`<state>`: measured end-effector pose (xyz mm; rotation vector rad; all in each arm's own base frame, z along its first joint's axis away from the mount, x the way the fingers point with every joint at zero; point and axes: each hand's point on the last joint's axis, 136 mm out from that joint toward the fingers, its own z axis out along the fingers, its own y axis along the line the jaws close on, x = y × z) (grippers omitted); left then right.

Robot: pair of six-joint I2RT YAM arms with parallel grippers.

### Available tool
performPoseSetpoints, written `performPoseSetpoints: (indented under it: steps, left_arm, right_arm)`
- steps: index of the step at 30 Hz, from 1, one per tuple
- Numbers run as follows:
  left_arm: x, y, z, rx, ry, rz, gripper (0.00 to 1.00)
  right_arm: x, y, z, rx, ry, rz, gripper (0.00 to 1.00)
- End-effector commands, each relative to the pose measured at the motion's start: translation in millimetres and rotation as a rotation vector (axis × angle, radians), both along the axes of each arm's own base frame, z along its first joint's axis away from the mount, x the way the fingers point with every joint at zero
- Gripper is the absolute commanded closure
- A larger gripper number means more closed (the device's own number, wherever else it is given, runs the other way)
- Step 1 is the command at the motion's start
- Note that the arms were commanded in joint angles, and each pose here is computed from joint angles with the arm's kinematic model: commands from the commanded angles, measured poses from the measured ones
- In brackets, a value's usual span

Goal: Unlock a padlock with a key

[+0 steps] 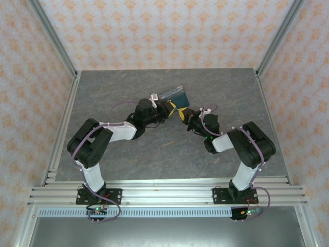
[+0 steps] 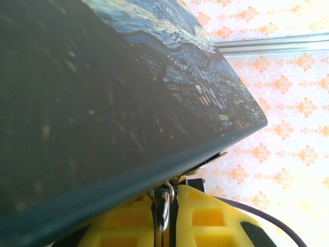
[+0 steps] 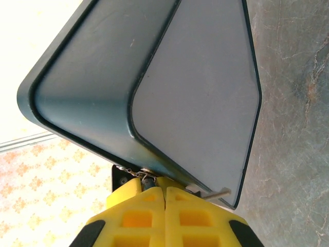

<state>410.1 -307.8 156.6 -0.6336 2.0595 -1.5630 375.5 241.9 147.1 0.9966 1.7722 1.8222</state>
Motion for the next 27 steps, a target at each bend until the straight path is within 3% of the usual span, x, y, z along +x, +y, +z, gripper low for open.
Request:
performPoseSetpoints:
  steps: [1, 18, 27]
  left_arm:
    - [-52, -53, 34, -0.086, -0.064, -0.274, 1.0]
    - [-52, -61, 20, -0.068, -0.041, -0.284, 1.0]
    - [-56, -60, 15, -0.043, -0.037, -0.294, 1.0]
  right_arm:
    - [-13, 40, 52, 0.076, -0.159, 0.141, 1.0]
    - [-21, 56, 61, -0.008, -0.22, 0.203, 1.0]
    - [-15, 59, 71, 0.055, -0.208, 0.199, 1.0]
